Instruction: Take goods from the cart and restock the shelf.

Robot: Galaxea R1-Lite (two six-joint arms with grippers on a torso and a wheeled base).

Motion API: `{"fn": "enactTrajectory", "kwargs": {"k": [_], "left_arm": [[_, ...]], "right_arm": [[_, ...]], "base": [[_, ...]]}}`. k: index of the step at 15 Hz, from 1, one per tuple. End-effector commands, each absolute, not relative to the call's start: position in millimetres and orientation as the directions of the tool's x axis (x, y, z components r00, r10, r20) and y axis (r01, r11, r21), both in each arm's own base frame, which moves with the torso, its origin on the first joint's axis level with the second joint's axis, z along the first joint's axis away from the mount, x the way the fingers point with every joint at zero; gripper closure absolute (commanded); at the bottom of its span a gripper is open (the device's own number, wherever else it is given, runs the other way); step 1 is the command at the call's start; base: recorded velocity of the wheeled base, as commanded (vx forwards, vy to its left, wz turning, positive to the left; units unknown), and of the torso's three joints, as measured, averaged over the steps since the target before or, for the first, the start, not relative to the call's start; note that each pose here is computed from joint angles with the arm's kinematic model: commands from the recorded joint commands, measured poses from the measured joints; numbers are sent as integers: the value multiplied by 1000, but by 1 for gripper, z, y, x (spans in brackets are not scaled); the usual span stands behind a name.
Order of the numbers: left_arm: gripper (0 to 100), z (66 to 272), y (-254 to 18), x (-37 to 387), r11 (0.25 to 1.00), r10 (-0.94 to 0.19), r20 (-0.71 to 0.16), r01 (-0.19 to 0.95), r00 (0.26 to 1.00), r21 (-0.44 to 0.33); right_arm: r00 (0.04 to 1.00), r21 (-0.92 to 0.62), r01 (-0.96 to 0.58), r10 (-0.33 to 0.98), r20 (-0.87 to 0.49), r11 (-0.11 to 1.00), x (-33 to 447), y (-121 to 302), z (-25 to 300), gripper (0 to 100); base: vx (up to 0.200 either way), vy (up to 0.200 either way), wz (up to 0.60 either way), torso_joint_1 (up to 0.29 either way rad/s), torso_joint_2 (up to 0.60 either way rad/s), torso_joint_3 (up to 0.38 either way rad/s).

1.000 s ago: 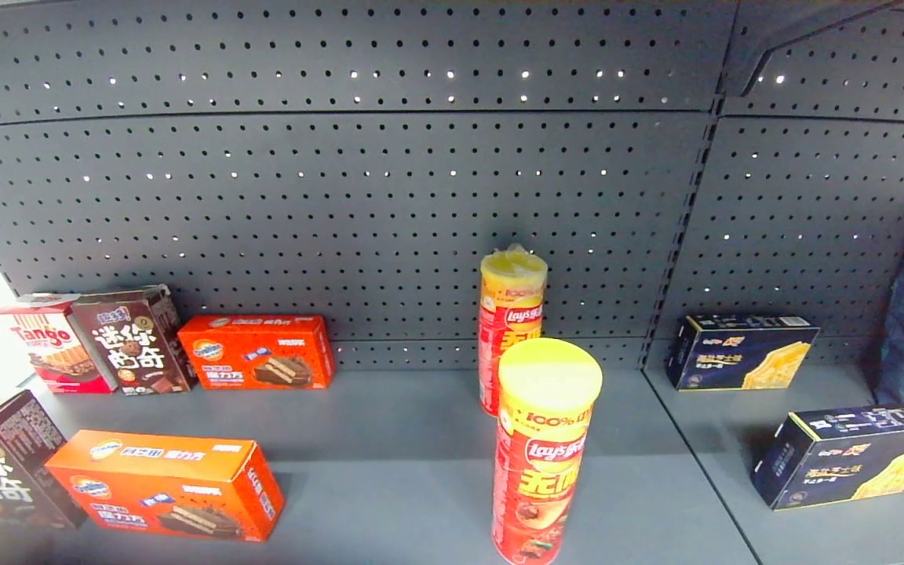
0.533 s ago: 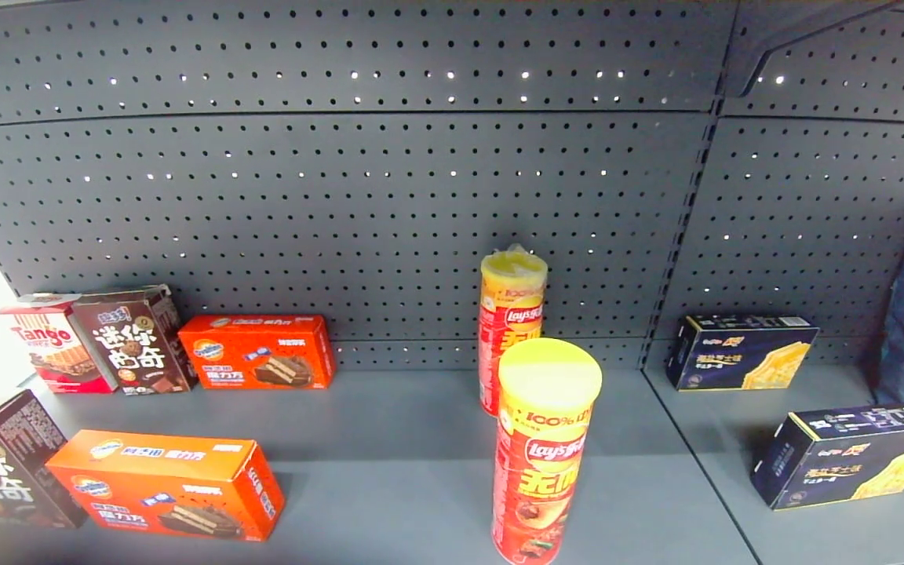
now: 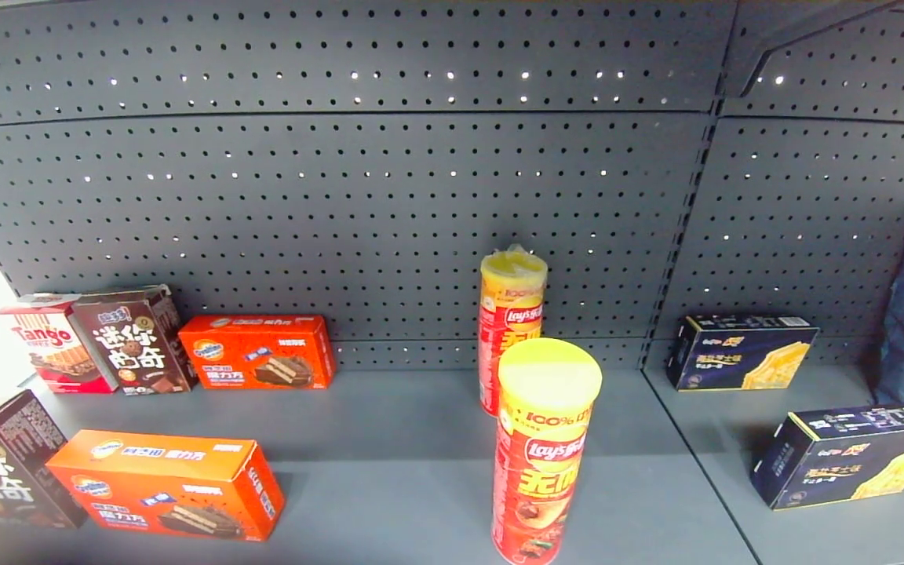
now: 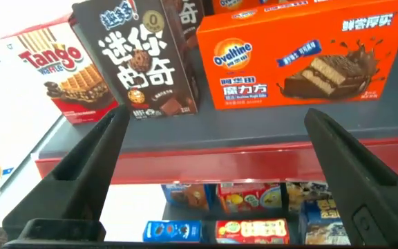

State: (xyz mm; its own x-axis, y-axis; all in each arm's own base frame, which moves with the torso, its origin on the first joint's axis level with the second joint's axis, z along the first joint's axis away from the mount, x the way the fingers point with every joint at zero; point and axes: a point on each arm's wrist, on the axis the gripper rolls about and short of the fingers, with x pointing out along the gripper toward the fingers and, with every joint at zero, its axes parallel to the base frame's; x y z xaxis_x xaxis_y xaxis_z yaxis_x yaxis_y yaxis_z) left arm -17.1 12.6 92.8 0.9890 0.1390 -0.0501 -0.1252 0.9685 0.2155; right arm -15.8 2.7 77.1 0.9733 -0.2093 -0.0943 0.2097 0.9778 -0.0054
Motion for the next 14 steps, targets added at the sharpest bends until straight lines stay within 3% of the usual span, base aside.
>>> {"fn": "enactTrajectory", "kwargs": {"k": [1,3,5,14], "left_arm": [[0,93,13,-19,969,141,-31,-131,990,207],[0,87,13,-18,967,135,-54,-120,989,224],[0,86,12,-17,966,129,-56,-113,990,234],[0,86,11,-17,975,57,-57,-43,997,216]], "right_arm": [[973,-6,210,-209,-100,978,-15,3,77,0],[974,-6,202,-202,-104,979,-15,3,77,0],[999,-8,4,-5,-34,1000,-21,-1,76,0],[1000,3,15,-15,-8,1000,-23,0,76,0]], "base": [[0,0,0,0,0,0],[0,0,0,0,0,0],[0,0,0,0,0,0],[0,0,0,0,0,0]]}}
